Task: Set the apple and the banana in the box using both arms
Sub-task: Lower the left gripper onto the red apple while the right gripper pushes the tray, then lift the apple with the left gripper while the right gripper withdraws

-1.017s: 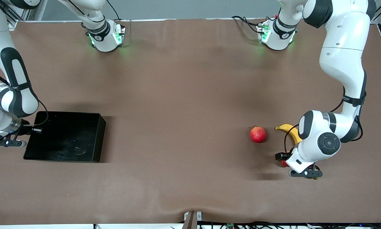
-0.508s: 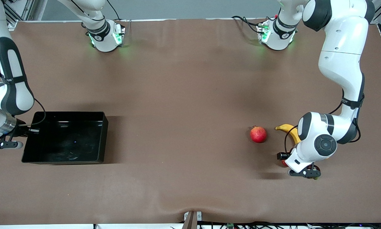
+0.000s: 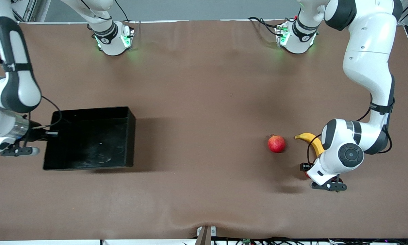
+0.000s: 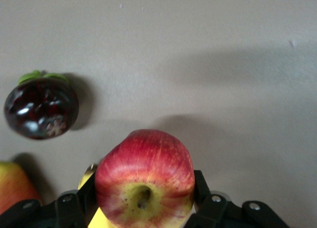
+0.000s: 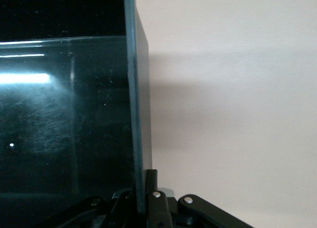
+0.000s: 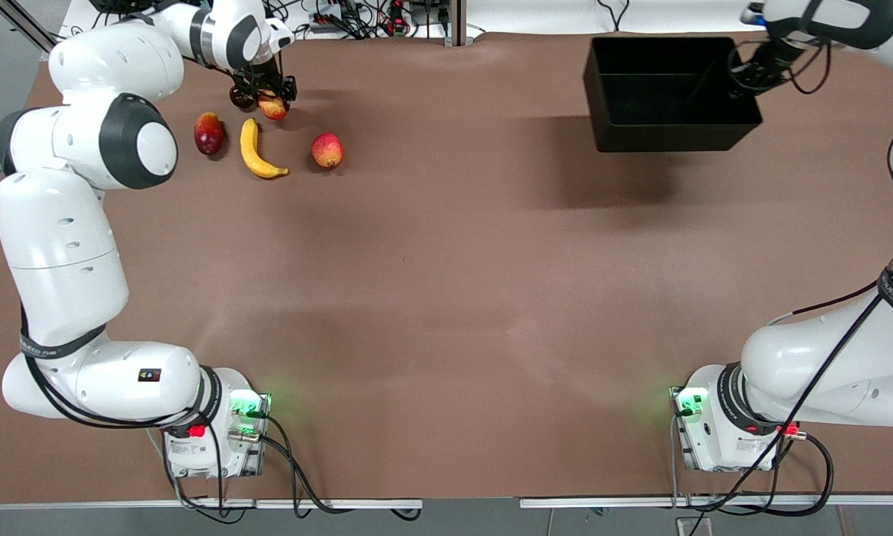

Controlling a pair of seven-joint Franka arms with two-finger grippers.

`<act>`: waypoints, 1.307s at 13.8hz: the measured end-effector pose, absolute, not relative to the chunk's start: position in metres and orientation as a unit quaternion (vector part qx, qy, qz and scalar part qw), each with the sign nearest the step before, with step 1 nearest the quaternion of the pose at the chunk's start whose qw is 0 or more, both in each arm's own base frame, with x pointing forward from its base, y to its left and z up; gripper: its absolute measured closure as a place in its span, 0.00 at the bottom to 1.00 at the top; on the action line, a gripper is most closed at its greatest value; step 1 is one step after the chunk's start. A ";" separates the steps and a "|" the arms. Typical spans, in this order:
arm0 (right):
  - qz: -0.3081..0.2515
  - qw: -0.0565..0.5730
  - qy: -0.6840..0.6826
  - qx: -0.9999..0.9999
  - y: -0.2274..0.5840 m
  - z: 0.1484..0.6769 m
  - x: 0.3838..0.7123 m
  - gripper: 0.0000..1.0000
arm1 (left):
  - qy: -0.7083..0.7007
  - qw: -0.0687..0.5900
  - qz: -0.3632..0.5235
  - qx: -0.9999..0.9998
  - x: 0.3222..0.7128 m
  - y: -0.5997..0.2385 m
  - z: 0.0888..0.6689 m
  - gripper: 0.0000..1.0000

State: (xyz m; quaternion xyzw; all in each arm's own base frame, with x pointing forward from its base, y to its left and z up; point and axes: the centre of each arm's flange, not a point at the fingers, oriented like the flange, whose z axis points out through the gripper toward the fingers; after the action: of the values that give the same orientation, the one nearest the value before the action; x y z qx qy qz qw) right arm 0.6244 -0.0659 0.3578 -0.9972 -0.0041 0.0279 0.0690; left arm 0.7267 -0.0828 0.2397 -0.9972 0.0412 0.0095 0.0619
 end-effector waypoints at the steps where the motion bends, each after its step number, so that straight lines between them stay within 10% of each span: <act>1: 0.034 0.068 0.002 -0.997 -0.038 0.364 0.624 0.97 | 0.040 0.061 0.013 -0.997 0.726 -0.086 0.254 0.25; 18: 0.018 0.061 0.039 -0.997 0.342 0.308 0.514 0.97 | -0.033 -0.002 0.031 -0.999 0.691 -0.159 0.373 0.25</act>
State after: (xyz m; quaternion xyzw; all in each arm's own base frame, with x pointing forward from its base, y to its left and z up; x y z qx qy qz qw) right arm 0.5140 0.3417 0.3083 -0.9972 0.0393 0.0178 0.0613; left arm 0.6910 -0.1586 0.3731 -0.9990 -0.0331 0.0311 -0.0019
